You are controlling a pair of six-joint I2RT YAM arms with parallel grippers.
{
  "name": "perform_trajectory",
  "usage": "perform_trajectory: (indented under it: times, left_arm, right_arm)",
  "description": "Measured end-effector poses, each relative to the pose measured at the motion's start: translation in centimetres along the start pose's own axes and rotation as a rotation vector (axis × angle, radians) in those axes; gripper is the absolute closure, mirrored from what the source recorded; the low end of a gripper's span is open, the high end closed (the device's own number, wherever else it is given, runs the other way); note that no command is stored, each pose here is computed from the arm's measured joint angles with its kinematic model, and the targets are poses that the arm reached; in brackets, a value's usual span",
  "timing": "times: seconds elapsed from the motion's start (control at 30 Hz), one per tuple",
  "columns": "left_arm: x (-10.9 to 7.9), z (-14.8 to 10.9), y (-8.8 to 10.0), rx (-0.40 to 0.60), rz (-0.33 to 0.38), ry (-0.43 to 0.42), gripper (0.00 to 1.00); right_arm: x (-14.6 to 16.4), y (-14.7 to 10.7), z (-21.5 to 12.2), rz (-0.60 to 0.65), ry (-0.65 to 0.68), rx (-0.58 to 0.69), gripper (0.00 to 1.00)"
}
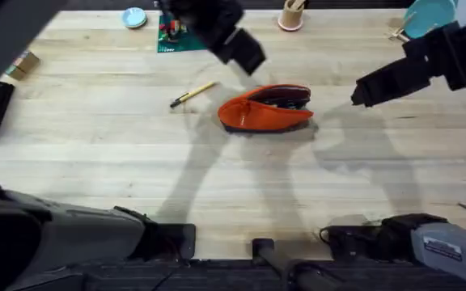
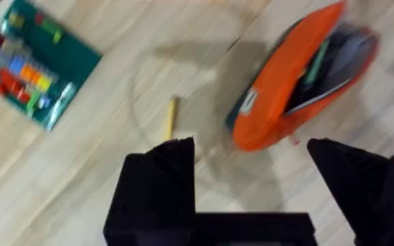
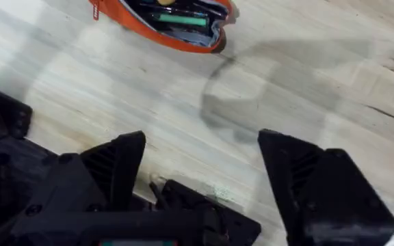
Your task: Unzip the bag, pick up the pens from the table one at a time and place them inside, then zip the bag closed.
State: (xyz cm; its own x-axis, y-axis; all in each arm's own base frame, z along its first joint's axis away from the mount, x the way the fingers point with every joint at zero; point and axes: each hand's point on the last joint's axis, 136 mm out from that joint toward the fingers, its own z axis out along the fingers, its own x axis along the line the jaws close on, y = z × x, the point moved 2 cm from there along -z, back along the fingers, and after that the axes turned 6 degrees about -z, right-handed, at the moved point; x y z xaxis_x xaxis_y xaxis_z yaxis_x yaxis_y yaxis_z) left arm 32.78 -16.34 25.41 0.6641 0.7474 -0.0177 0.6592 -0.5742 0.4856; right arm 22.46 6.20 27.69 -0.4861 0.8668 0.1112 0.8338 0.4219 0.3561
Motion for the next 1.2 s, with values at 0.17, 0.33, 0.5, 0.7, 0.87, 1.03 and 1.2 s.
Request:
perform_trajectory:
  times: [0.17, 0.33, 0.5, 0.7, 0.87, 1.03, 1.2]
  left_arm:
    - [3.7, -0.7, -2.2, 0.05, -0.055, 0.052, 0.007]
    - [7.6, -1.6, -3.9, 0.058, -0.071, 0.097, 0.007]
    - [10.4, 0.5, -5.1, 0.109, -0.066, 0.086, 0.006]
    - [12.5, 6.3, -5.4, 0.17, -0.027, 0.036, 0.006]
    - [13.5, 9.8, -6.0, 0.201, -0.019, 0.014, 0.005]
    - [14.0, 12.5, -6.8, 0.234, -0.022, -0.009, 0.006]
    - [14.3, 15.0, -7.8, 0.269, -0.01, -0.036, 0.021]
  right_arm:
    - [0.0, 0.0, 0.0, 0.0, 0.0, 0.0, 0.005]
    - [0.1, -0.3, 0.0, 0.003, 0.004, 0.012, 0.006]
    - [0.4, -1.2, 0.0, 0.014, 0.019, 0.054, 0.006]
    - [0.5, -1.5, 0.0, 0.017, 0.023, 0.066, 0.006]
    - [0.5, -1.4, 0.0, 0.016, 0.022, 0.063, 0.005]
    - [0.5, -1.4, 0.0, 0.016, 0.022, 0.062, 0.005]
    - [0.5, -1.4, 0.0, 0.016, 0.022, 0.062, 0.005]
